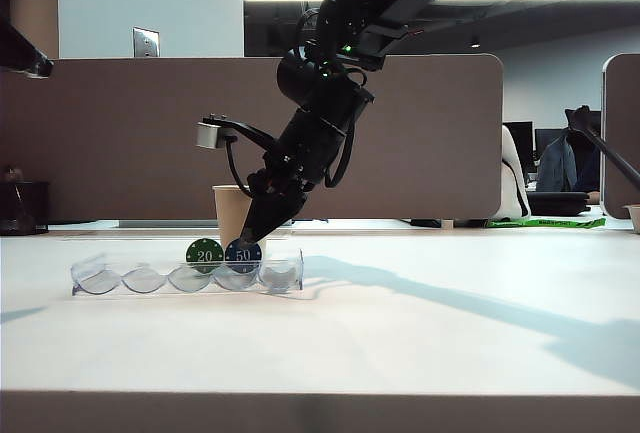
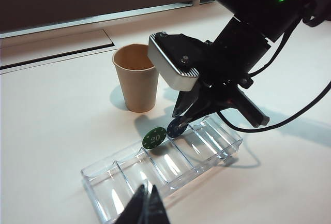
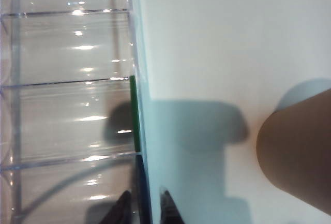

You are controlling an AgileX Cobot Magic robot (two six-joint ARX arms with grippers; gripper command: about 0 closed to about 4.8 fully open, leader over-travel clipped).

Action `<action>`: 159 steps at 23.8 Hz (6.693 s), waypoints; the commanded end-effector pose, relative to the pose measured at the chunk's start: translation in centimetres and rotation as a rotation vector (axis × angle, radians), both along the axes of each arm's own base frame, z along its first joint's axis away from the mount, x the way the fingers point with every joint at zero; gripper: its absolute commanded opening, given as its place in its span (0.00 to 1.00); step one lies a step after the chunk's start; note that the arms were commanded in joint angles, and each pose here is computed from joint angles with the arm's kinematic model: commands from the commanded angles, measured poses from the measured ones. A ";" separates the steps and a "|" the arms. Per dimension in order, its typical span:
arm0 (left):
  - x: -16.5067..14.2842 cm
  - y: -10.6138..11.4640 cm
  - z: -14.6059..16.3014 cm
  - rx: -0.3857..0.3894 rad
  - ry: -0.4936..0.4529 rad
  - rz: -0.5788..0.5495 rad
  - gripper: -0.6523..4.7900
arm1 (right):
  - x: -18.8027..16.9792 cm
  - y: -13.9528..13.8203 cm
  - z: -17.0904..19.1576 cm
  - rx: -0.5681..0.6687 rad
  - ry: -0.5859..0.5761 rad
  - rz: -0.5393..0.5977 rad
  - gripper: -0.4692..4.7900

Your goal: Pick up the chip with the greater value and put it into the paper cup.

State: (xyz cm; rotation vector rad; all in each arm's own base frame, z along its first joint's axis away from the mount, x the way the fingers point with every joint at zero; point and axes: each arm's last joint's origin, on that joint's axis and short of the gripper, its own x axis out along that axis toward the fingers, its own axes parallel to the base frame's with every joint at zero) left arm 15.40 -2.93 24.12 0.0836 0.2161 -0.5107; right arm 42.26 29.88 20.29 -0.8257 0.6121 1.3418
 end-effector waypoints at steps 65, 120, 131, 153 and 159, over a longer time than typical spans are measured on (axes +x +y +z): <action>0.0 0.0 0.3 -0.003 -0.019 -0.006 0.11 | 2.2 0.4 7.3 0.344 -0.354 -0.179 0.09; -2.9 1.0 0.8 -0.173 -0.195 0.233 0.11 | 0.0 -20.5 22.5 0.511 -0.270 -0.676 0.08; -4.8 1.3 -0.6 -0.172 -0.211 0.279 0.11 | -3.6 -26.1 24.7 0.490 -0.254 -0.782 0.09; -5.2 1.4 -1.2 -0.165 -0.186 0.285 0.11 | -27.6 -33.4 16.8 0.584 -0.526 -1.066 0.09; -5.3 1.4 -1.2 -0.166 -0.186 0.281 0.11 | -32.1 -31.9 13.3 0.764 -0.692 -1.106 0.09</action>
